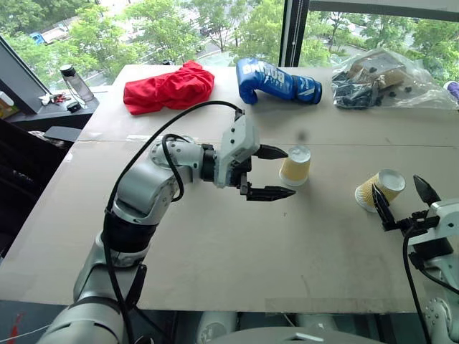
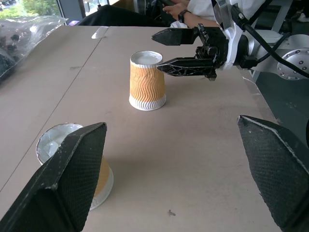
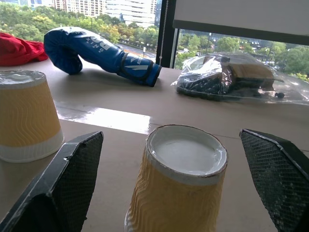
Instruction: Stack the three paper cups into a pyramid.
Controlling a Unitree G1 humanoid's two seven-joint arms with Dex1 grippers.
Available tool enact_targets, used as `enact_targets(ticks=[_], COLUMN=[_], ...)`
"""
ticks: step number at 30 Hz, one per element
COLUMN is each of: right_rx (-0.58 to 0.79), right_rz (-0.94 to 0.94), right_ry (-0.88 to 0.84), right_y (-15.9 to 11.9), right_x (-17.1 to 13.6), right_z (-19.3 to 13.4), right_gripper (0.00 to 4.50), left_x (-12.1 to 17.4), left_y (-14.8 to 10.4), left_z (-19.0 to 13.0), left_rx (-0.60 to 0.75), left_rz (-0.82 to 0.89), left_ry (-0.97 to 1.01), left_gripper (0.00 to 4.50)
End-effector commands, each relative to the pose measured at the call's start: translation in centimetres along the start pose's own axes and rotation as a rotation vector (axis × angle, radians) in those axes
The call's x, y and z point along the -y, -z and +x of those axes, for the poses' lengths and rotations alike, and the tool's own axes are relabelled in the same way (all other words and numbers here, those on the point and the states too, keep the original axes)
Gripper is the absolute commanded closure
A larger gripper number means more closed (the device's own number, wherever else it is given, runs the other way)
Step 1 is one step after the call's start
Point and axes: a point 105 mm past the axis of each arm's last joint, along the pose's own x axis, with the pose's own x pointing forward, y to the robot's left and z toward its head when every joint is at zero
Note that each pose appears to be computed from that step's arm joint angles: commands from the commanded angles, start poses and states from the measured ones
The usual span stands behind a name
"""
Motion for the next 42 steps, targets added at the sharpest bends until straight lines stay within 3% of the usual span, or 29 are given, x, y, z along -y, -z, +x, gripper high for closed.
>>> enact_targets(ticks=[1,20,25,26,35,42], right_rx=[0.018,-0.058,-0.062,-0.061,-0.018,0.0], right_rz=[0.024,0.134,0.139,0.139,0.12,0.161], right_ry=[0.022,-0.013,-0.022,-0.025,-0.089,-0.231], right_y=[-0.7,0.1,0.2,0.2,-0.5,-0.8], right_x=[0.3,-0.2,-0.2,-0.2,-1.4,-5.8], right_z=[0.4,2.4,2.3,2.4,4.4,7.6], right_gripper=[0.0,0.0,2.19,2.36,2.38,2.38], left_x=[0.0,-0.7,-0.6,-0.6,-0.5,-0.5], left_y=[-2.1,-2.2,-2.3,-2.3,-1.0,0.5], left_z=[-0.8,-1.5,-1.5,-1.5,-2.9,-5.4], left_rx=[0.032,0.027,0.033,0.035,-0.012,-0.063], left_rz=[0.066,0.078,0.089,0.089,0.065,0.025], left_ry=[-0.042,-0.168,-0.169,-0.167,-0.215,-0.337], left_gripper=[0.05,0.05,0.0,0.0,0.0,0.0])
